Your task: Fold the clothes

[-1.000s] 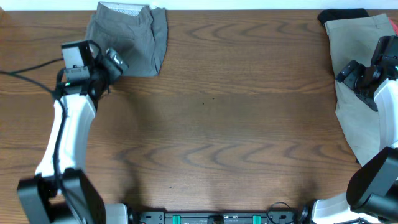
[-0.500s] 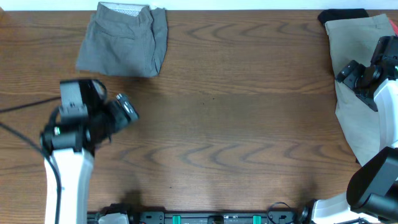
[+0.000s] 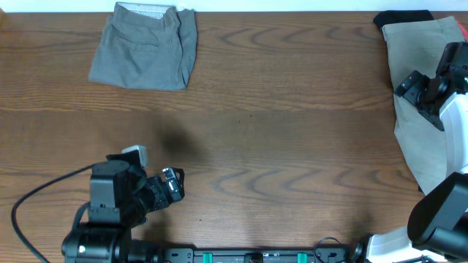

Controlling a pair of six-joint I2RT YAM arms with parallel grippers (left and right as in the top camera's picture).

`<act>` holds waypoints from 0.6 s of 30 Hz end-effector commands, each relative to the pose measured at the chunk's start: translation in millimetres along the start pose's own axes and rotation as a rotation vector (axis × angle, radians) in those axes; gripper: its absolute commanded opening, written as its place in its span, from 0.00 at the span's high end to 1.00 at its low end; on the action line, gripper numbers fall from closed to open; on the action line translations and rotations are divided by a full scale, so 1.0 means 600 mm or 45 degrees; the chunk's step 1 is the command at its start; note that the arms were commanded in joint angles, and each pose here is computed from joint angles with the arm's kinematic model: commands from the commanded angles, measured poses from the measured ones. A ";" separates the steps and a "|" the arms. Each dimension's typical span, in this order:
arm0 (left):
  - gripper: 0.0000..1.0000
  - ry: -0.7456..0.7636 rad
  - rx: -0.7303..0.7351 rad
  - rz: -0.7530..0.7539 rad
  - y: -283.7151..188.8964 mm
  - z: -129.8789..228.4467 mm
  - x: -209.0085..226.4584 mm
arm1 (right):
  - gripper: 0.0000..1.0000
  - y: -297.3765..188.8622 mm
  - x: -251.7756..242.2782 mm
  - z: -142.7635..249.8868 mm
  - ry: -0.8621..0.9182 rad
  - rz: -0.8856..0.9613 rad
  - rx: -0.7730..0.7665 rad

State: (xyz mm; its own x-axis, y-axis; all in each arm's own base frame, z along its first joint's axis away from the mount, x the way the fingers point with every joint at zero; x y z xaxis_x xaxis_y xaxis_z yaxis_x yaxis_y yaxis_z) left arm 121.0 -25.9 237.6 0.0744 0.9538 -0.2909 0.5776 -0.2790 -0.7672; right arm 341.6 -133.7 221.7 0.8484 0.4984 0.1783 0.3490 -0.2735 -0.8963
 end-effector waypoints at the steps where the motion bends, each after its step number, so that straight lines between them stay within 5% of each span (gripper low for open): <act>1: 0.02 -0.043 -0.023 0.024 -0.003 0.002 -0.003 | 0.01 -0.010 -0.003 -0.005 0.000 0.002 -0.029; 12: 0.02 -0.035 -0.014 0.002 -0.003 0.004 0.000 | 0.01 -0.010 -0.003 -0.005 0.000 0.002 -0.029; 18: 0.02 0.268 -0.024 -0.055 -0.002 0.002 0.005 | 0.01 -0.010 -0.003 -0.005 0.000 0.002 -0.029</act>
State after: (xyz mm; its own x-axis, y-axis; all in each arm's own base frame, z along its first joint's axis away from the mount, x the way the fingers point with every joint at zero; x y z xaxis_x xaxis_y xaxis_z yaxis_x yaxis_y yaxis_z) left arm 119.1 -24.2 237.3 0.1108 0.9648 -0.2387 0.5900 -0.2571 -0.7654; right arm 341.6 -133.7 221.7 0.8484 0.4984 0.1783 0.3490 -0.2735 -0.8963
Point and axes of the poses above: each gripper's point midway between its finger pads, its own y axis out along the fingers, its own x axis along the line the jaws close on, z = x × y, the point moved 10 cm from there along -y, back along the fingers, and after that the axes turned 15 degrees about y, right-handed, at the moved point
